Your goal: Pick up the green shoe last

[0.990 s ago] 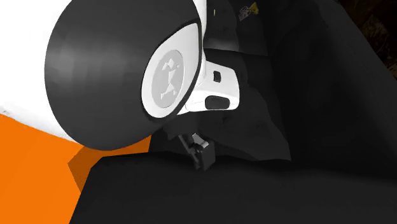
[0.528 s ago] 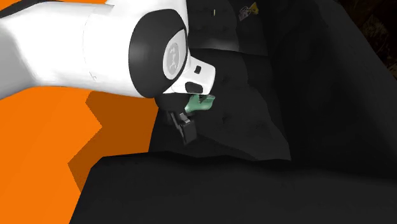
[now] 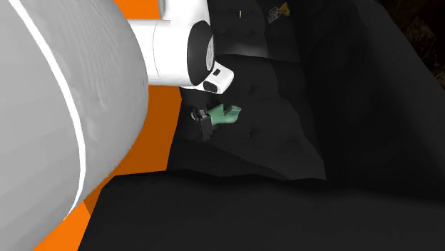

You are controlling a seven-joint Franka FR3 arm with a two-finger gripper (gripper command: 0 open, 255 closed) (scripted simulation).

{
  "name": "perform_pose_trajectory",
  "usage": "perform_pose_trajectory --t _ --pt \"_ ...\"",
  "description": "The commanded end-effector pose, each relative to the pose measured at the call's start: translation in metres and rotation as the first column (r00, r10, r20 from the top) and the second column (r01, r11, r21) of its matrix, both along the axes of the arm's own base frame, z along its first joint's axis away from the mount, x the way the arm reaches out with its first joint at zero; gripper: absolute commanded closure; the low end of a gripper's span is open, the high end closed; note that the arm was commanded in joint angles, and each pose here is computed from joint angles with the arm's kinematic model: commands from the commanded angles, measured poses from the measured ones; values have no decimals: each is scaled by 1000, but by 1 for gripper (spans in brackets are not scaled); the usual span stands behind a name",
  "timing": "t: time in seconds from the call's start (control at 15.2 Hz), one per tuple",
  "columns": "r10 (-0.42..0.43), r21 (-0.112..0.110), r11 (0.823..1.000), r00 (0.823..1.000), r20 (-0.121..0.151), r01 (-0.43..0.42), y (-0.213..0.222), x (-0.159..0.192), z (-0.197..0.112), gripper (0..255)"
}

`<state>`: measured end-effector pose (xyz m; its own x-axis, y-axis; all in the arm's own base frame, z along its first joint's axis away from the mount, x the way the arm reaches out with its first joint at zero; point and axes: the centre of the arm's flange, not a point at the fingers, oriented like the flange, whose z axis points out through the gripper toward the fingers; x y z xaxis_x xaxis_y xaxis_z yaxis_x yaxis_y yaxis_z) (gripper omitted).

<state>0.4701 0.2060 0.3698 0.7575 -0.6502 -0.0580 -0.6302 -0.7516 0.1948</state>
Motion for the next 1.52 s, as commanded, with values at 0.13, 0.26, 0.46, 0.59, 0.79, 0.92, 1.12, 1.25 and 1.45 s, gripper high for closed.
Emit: perform_pose_trajectory --t 0.13,0.26,0.46,0.59,0.79,0.92,1.12,1.25,1.45 --pt "-104 -16 994 995 8 104 19 39 -33 0" --pt "-153 -23 988 988 12 153 27 59 -48 0" --pt "-226 -34 973 974 18 227 37 90 -71 0" --pt "-274 -41 961 961 23 275 42 111 -87 0" --pt "-345 -51 937 938 31 346 47 143 -110 0" --pt "-391 -58 918 920 37 392 49 165 -126 0" --pt "-458 -67 886 888 46 460 50 197 -149 0" --pt "-458 -67 885 888 46 460 50 197 -154 0" --pt "-458 -67 885 888 46 460 50 197 -170 0"
